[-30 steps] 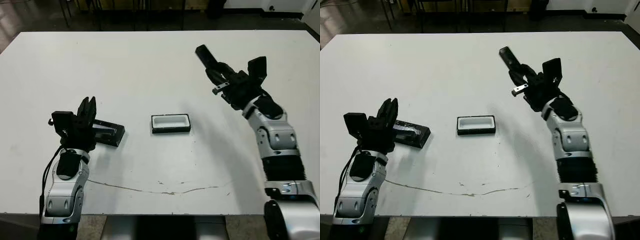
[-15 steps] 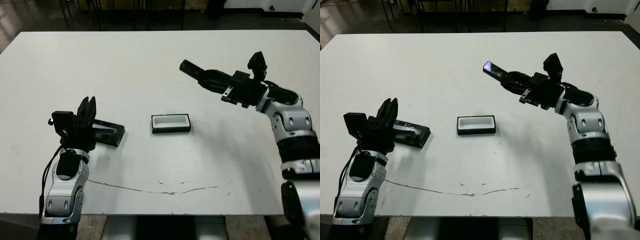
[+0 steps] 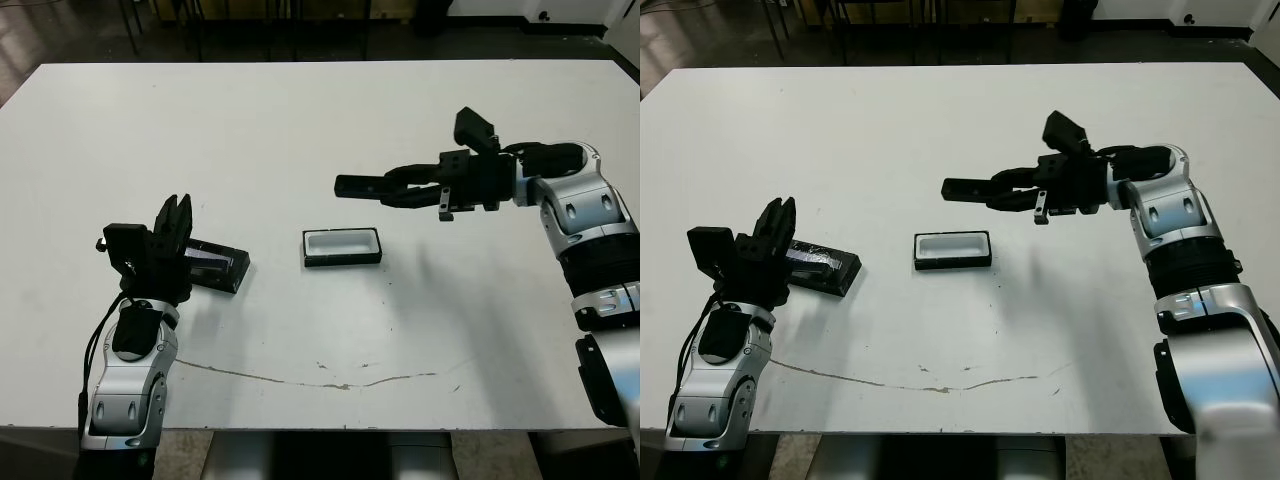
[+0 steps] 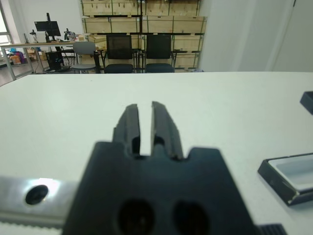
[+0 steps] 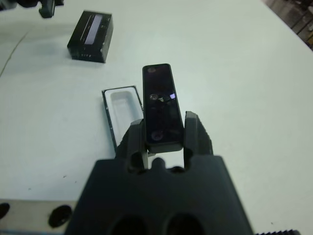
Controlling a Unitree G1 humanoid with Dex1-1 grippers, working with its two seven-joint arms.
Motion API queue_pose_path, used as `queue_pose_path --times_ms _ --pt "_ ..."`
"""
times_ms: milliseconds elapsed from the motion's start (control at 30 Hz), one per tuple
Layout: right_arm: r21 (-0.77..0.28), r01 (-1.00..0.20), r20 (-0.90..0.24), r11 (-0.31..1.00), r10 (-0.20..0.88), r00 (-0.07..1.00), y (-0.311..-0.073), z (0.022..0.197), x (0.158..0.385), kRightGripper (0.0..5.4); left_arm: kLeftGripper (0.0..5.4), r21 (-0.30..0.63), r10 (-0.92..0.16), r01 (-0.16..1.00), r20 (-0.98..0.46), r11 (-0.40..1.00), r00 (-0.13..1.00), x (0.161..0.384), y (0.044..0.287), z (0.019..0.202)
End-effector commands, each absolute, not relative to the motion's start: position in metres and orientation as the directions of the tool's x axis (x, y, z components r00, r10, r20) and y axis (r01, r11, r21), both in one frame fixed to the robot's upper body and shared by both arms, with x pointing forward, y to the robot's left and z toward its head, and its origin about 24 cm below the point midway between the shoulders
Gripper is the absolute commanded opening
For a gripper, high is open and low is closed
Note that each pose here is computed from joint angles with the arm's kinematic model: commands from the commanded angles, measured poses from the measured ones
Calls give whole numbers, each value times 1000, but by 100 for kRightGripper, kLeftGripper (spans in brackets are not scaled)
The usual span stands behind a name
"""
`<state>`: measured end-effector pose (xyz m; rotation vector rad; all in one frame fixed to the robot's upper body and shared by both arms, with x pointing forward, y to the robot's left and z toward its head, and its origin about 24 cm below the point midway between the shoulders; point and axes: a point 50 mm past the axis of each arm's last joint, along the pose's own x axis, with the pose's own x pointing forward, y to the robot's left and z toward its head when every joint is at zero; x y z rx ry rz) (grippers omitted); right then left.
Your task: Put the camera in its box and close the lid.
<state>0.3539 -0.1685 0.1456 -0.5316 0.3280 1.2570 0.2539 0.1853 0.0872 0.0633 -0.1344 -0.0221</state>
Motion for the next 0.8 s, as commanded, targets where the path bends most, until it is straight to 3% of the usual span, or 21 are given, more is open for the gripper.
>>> queue_pose_path --times_ms 33,367,800 --pt "-161 -968 -568 194 784 252 -170 137 352 43 0 70 -12 5 97 998 995 251 188 81" --pt "-192 -975 -668 109 713 212 -162 126 350 43 0 70 -15 8 99 997 995 251 188 81" --pt "-124 -991 -749 60 649 133 -162 108 353 43 0 72 -11 4 94 997 996 251 187 81"
